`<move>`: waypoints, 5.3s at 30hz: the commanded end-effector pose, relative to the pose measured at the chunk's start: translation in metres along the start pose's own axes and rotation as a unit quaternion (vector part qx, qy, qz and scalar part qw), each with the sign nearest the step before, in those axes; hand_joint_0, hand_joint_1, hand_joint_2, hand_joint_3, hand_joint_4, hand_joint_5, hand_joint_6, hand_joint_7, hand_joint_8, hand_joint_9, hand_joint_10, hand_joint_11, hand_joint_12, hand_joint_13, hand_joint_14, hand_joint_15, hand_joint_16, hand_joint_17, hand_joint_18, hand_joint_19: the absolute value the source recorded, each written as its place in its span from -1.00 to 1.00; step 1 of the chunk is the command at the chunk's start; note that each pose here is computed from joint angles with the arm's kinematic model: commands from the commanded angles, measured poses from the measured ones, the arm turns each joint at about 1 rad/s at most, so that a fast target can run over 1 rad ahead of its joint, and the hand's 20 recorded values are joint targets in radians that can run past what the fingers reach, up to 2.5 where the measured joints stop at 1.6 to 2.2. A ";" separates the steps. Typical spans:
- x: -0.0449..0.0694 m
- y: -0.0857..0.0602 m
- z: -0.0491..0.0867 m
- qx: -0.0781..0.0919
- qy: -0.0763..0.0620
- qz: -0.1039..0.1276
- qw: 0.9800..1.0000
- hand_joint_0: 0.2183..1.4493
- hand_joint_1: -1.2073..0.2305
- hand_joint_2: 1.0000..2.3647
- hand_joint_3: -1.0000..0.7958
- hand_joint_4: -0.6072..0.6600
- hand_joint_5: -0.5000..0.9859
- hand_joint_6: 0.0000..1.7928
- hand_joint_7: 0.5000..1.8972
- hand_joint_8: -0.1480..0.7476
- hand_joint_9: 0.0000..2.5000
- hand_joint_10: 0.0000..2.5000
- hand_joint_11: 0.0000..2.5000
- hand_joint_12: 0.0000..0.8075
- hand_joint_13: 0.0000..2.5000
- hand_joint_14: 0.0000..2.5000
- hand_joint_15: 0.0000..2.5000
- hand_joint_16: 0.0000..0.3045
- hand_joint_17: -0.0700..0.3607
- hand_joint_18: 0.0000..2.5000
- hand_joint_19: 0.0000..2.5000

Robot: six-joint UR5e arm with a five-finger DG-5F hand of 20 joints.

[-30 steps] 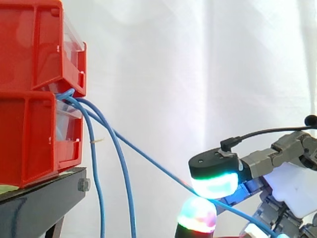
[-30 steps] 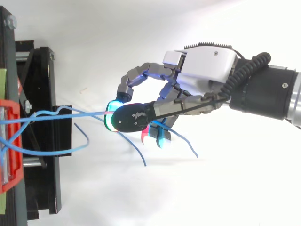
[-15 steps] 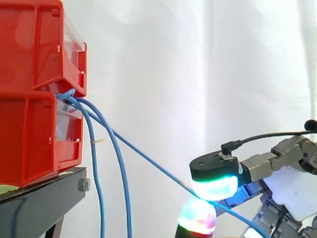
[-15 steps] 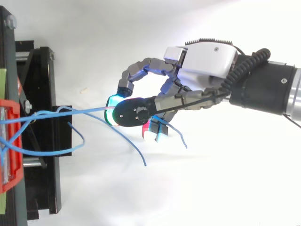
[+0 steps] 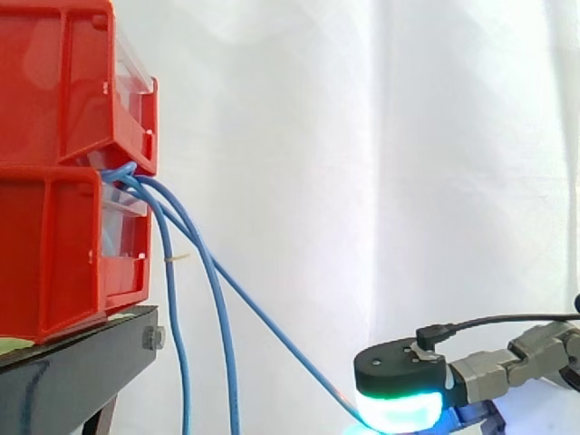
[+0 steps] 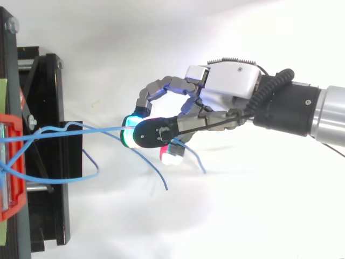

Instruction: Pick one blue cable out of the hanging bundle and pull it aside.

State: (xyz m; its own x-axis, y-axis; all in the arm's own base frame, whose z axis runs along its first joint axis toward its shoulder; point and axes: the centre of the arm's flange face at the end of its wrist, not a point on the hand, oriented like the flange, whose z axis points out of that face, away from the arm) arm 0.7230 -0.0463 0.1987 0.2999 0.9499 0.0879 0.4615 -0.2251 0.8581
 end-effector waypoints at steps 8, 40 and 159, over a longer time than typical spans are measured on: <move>0.001 -0.002 0.003 -0.011 0.005 0.000 1.000 -0.60 -0.31 -0.17 -0.05 -0.39 -0.36 -0.02 -0.29 -0.10 -0.11 -0.99 -0.65 -0.03 -0.28 -0.99 -0.63 -0.57 0.01 -0.46 -0.73; 0.001 -0.019 0.017 -0.055 0.019 0.017 0.998 -0.60 -0.30 -0.18 -0.04 -0.38 -0.36 -0.03 -0.27 -0.10 -0.12 -0.99 -0.65 -0.03 -0.27 -0.99 -0.59 -0.57 0.01 -0.49 -0.72; -0.003 -0.050 0.033 -0.121 0.037 0.025 0.992 -0.59 -0.30 0.07 0.00 -0.49 -0.38 0.01 -0.25 -0.13 -0.09 -0.99 -0.59 -0.04 -0.22 -0.99 -0.49 -0.59 -0.02 -0.46 -0.66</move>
State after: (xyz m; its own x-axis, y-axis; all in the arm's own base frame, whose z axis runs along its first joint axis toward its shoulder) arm 0.7263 -0.0454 0.1385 0.2502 0.9544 0.1631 0.2315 -0.2225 0.9471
